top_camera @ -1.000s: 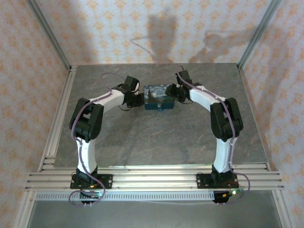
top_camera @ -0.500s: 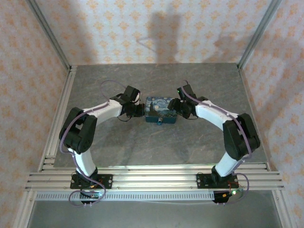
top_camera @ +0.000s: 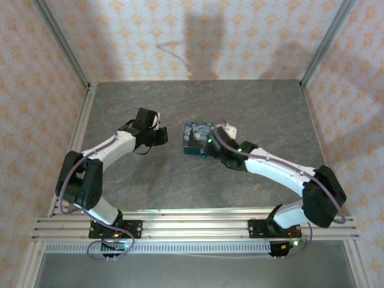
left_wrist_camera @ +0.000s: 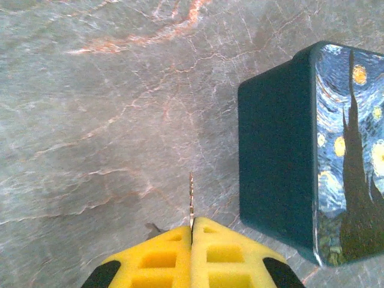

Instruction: Unlock the padlock with the key

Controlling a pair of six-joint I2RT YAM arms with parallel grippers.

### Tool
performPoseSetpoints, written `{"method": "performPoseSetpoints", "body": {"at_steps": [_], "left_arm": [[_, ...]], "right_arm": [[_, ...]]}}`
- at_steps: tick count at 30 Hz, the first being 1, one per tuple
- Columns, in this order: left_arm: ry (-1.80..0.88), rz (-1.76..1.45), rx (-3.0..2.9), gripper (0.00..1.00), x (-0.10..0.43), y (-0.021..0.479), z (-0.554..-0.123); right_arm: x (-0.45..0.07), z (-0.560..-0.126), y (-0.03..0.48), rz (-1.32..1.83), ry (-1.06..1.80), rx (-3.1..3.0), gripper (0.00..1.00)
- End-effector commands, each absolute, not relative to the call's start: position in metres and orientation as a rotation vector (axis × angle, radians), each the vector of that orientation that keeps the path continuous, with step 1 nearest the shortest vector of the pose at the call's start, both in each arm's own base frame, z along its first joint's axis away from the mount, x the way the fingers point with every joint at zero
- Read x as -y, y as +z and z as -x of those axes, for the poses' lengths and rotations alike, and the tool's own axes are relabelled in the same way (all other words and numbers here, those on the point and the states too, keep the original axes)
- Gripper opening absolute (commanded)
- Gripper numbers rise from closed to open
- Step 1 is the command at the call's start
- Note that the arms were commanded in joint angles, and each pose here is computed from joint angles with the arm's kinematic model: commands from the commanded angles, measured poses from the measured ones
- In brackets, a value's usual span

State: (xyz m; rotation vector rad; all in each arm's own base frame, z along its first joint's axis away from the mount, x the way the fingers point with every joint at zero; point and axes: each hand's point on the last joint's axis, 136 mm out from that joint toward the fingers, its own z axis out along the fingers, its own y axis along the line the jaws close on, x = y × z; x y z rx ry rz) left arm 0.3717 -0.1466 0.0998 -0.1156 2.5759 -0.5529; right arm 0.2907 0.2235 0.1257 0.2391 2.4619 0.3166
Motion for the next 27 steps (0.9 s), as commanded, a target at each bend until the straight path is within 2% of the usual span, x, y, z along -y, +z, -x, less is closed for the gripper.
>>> {"method": "performPoseSetpoints", "body": {"at_steps": [1,6,11,27], "left_arm": [[-0.535,0.065,-2.563,0.00,0.141,0.108,-0.358],[-0.553,0.069,-2.540,0.00,0.137,0.114,-0.341],[-0.593,0.053,-2.528,0.00,0.139,0.114,-0.330],[-0.643,0.003,-2.503,0.00,0.143,0.111,-0.319]], "right_arm": [[-0.238,-0.289,0.111,-0.238,0.196,-2.426,0.60],[-0.265,-0.297,0.079,-0.194,0.181,-2.487,0.55],[-0.278,-0.313,0.070,-0.081,0.090,-2.485,0.52],[-0.267,-0.340,0.047,-0.094,-0.029,-2.517,0.51]]}}
